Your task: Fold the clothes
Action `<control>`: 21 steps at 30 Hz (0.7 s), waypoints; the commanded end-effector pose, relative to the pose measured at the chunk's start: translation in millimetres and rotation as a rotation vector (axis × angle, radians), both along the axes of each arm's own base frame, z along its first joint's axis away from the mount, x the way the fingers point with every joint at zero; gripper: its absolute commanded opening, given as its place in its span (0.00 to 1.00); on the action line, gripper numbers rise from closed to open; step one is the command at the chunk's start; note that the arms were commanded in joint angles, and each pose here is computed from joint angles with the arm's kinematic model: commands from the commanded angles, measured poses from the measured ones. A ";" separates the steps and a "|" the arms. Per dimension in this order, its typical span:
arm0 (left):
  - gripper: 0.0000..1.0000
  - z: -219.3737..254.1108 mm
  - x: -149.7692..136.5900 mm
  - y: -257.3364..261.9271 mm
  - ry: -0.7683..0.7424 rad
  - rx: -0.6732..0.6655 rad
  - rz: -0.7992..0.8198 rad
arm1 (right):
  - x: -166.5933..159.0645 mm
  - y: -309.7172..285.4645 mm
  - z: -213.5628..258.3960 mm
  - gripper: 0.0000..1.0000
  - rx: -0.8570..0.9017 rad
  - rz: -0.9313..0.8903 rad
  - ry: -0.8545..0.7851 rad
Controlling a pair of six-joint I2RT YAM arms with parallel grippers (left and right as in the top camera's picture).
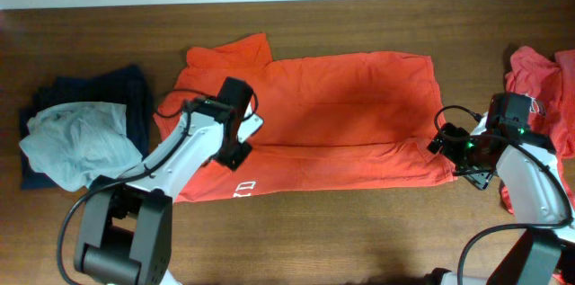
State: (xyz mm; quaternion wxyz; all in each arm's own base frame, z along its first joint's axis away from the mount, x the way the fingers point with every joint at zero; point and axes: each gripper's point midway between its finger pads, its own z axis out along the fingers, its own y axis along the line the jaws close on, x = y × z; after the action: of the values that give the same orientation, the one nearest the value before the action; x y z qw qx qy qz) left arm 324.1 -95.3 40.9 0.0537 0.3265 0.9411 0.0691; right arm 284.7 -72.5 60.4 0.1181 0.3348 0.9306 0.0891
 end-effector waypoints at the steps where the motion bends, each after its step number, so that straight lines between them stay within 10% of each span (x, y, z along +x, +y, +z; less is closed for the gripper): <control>1: 0.01 8.9 25.9 2.4 -0.104 0.034 -0.005 | 3.9 -2.0 6.6 0.95 -0.002 0.002 -0.025; 9: 0.04 -3.9 61.8 -7.5 -0.206 0.035 -0.082 | 3.8 -1.9 6.5 0.95 -0.001 0.002 -0.024; 10: 0.12 -5.4 66.1 -5.7 -0.220 0.050 -0.077 | 3.8 -1.9 6.5 0.95 -0.001 0.002 -0.024; 14: 0.99 0.3 82.7 -0.7 -0.297 0.089 -0.054 | 3.9 -2.0 6.6 0.95 -0.002 0.002 -0.024; 21: 0.99 22.1 67.0 13.8 -0.246 0.105 0.207 | 3.8 -1.9 6.5 0.95 -0.001 0.002 -0.024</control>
State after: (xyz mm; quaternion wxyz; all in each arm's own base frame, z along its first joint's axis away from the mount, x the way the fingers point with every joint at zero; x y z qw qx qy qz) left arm 390.0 -83.6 45.2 0.1408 0.2956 0.9301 0.1661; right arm 284.7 -72.5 60.4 0.1181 0.3346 0.9307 0.0890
